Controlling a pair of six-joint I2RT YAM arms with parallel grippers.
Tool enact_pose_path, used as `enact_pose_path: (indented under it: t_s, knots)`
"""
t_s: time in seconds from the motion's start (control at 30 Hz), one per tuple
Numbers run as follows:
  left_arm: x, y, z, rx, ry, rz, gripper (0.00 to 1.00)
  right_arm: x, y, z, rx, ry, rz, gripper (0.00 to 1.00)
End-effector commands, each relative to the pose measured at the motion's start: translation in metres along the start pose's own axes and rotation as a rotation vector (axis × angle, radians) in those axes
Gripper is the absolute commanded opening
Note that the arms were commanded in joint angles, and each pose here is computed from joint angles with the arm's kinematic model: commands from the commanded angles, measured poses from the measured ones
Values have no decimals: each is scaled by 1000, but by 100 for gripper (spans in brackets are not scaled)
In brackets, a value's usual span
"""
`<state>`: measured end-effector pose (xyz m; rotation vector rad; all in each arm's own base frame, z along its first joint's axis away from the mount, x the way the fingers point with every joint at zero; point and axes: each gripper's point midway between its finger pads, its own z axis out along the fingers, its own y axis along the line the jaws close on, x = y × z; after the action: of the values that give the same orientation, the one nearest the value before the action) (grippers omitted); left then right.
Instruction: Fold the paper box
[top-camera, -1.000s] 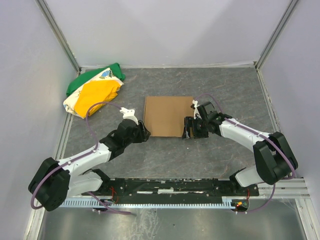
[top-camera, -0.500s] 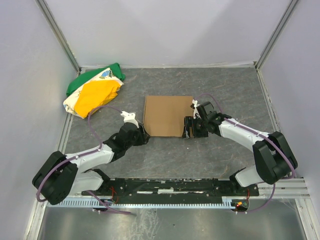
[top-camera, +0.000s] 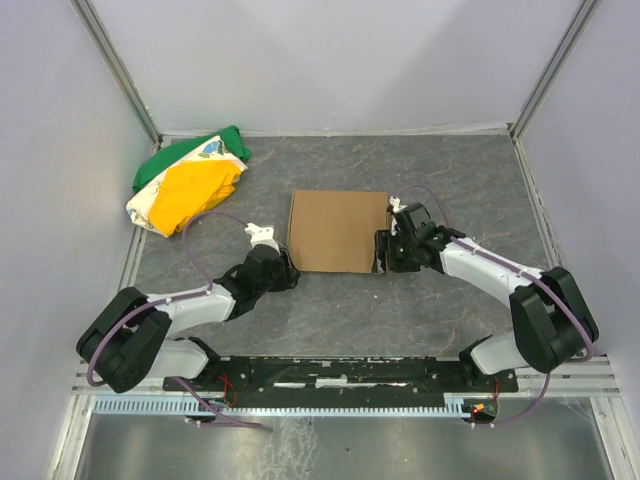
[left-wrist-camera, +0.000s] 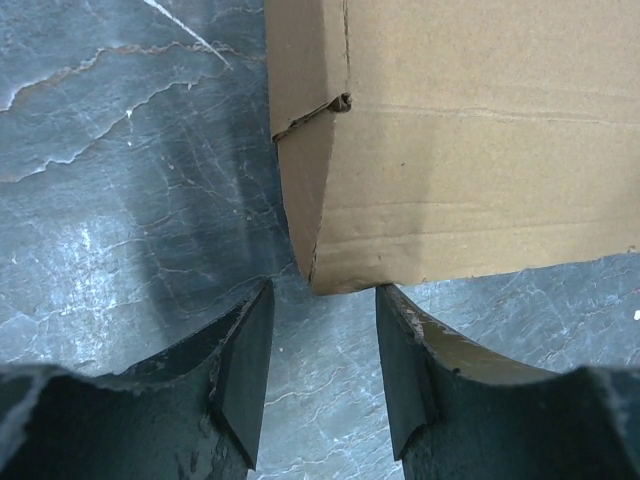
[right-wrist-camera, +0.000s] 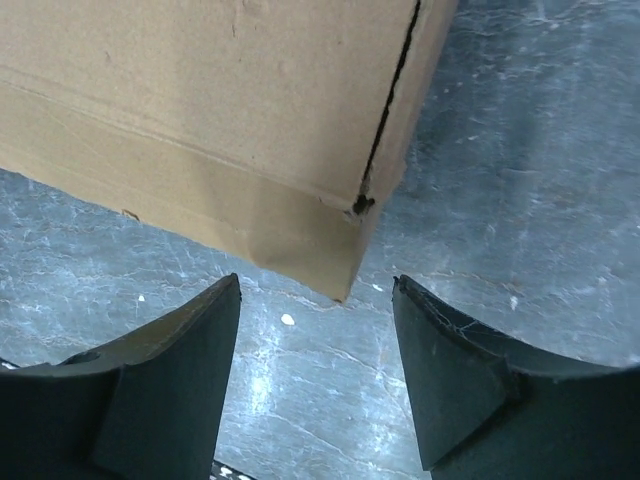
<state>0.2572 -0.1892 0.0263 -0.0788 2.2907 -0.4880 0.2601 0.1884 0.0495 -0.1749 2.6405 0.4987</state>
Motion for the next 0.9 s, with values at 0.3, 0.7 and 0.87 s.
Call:
enact_pose_path:
  t_s: [0.3,0.7,0.87]
  knots:
    - [-32,-23,3,57,-81,-46,53,-70,32,-60,-11,-173,-117,16]
    - [-39,-27,12,28,-71,-69,53,-89,35,-10,41,-131,-131,4]
    - [-34,-29,21,6,-26,-77,53,-86,36,-3,52,-114,-140,3]
